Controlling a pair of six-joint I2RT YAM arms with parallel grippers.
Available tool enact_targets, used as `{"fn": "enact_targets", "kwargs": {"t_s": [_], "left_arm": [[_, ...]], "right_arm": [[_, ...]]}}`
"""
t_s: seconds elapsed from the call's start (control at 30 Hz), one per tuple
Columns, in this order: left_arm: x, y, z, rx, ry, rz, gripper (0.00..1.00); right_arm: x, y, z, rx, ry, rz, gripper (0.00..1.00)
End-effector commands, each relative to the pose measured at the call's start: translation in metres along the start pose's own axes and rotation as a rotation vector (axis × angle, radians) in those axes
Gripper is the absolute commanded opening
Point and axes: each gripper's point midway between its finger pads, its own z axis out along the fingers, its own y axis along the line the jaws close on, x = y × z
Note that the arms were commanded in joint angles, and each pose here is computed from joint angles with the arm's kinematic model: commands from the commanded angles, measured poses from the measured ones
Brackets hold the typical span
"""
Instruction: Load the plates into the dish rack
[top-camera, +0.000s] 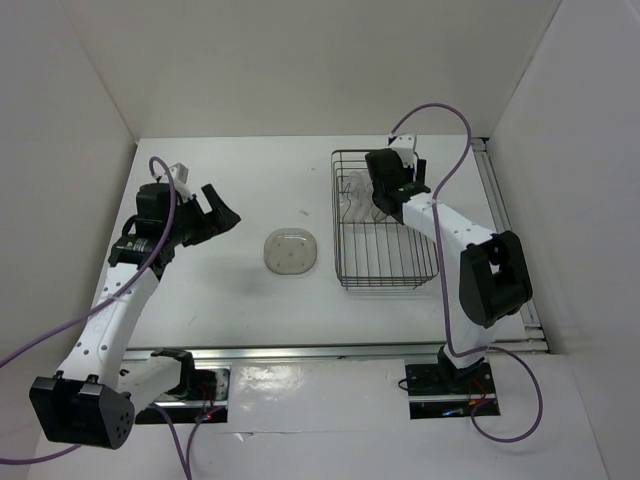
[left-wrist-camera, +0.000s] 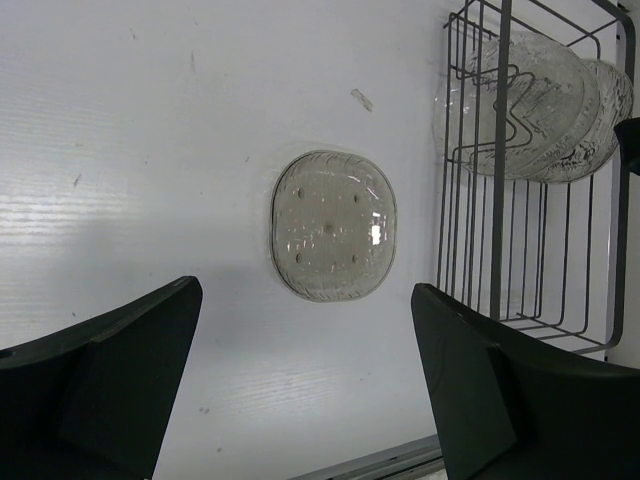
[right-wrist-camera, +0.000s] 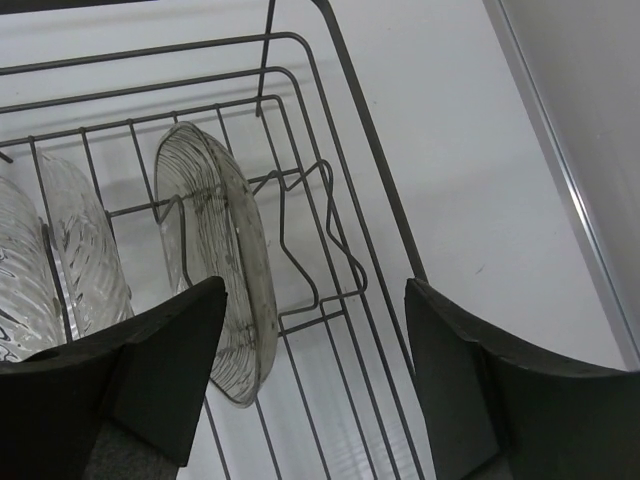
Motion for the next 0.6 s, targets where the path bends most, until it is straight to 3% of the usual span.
{"fn": "enact_targets", "kwargs": {"t_s": [0.0,0.07,0.17,0.2,0.33,0.57], "left_arm": [[-0.008,-0.003,-0.001,0.006,-0.015,0.001,1.00],[-0.006,0.001,0.004,-0.011,-0.004,-0.012,1.00],[0.004,0.004,0.017,-0.022,0.031,-0.041,1.00],[0.011,0.004,0.026,-0.031,0.058,-0.043,1.00],[0.025,0.020,0.055,-0.135,0.110,-0.092,1.00],[0.074,0.011,0.110,-0.246,0.218,0.009,0.97]], "right_arm": [[-0.004,-0.004,0.002,0.023,-0.019,0.023,0.80],[-0.006,-0.009,-0.002,0.035,-0.012,0.023,0.87],[-0.029,-0.012,-0.020,0.029,-0.054,0.059,0.89],[-0.041,-0.019,-0.029,0.034,-0.069,0.073,1.00],[-0.060,-0.039,-0.056,0.075,-0.098,0.117,1.00],[-0.072,-0.055,-0.100,-0.008,-0.151,0.176,1.00]]}}
